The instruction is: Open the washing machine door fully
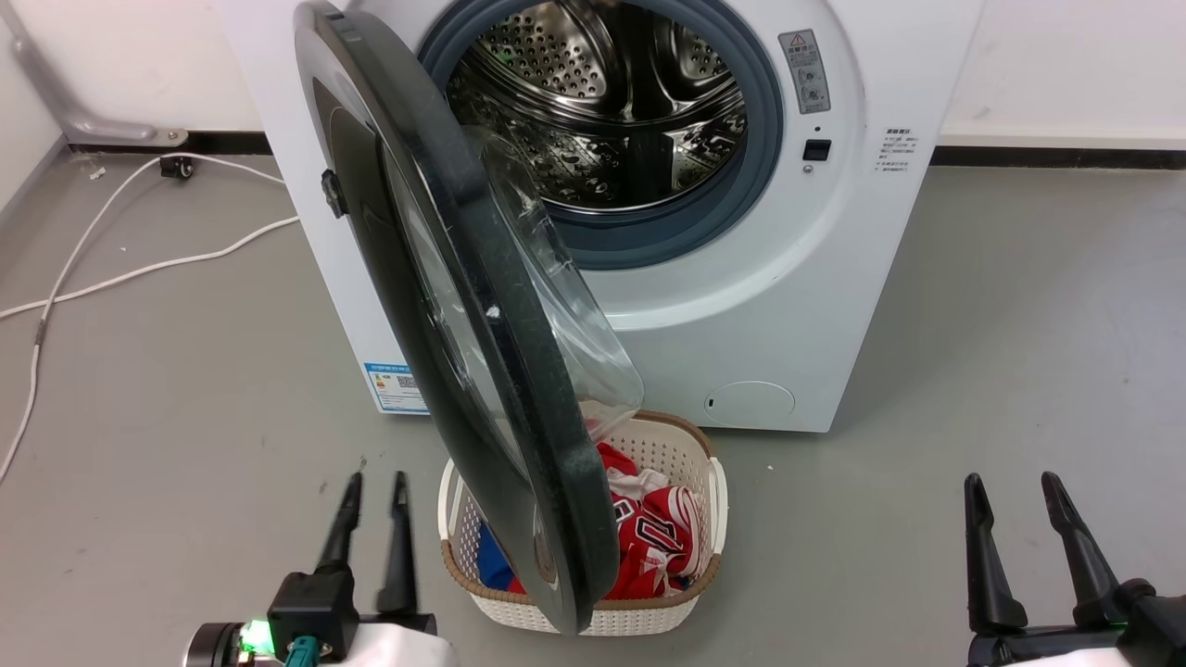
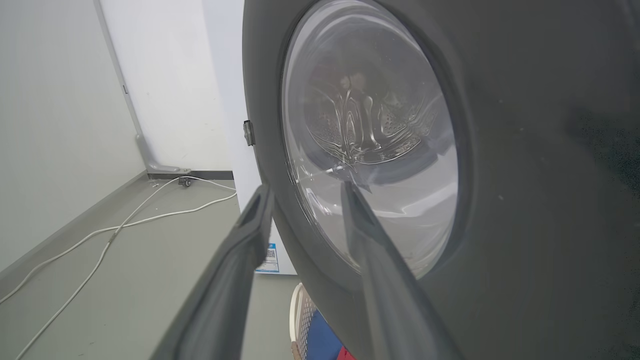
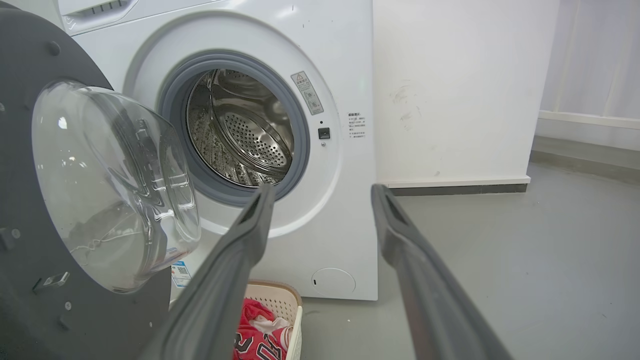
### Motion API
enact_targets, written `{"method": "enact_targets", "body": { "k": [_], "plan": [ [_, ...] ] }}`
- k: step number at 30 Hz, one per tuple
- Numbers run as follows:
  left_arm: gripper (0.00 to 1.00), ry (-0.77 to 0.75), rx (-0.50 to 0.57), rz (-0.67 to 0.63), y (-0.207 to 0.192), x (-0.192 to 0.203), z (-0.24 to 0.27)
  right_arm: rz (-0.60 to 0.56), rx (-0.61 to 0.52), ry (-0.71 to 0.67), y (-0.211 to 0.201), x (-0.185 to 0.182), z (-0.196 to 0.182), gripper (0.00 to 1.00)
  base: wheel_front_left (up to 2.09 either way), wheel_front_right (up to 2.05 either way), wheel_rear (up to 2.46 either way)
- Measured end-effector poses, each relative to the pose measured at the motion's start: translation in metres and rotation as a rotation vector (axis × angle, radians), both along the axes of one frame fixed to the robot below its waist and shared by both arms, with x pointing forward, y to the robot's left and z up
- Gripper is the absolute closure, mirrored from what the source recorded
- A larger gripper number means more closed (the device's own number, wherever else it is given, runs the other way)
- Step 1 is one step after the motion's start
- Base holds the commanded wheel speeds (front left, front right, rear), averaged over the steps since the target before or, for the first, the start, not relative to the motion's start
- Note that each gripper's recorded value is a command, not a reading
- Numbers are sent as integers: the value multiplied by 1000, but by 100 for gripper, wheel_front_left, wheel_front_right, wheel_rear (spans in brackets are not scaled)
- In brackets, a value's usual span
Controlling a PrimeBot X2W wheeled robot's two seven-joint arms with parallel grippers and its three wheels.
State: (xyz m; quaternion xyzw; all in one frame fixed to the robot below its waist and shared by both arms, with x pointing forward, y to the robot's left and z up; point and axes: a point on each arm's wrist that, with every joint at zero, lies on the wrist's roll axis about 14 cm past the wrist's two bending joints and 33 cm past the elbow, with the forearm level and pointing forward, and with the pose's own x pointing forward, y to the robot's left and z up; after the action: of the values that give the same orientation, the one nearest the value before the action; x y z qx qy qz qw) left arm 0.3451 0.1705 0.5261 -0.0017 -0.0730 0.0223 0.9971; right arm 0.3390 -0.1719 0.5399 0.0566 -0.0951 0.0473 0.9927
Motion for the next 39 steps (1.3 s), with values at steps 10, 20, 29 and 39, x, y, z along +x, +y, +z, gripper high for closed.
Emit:
{"method": "enact_targets", "body": {
  "k": [10,20,29,39],
  "plan": [
    [100,-182,10,54,19,10,59,4,3,-6,1,0,2,0,0,0,0],
    [100,-604,50,-71,-21,1,193,10,4,-2,3,1,1,0,0,0,0],
    [100,-745,29,-359,-103,-21,230,10,-2,0,4,3,0,0,0,0,0],
    [100,-709,5,-624,-173,-42,215,24,-4,9,8,6,-3,0,0,0,0]
  ]
}}
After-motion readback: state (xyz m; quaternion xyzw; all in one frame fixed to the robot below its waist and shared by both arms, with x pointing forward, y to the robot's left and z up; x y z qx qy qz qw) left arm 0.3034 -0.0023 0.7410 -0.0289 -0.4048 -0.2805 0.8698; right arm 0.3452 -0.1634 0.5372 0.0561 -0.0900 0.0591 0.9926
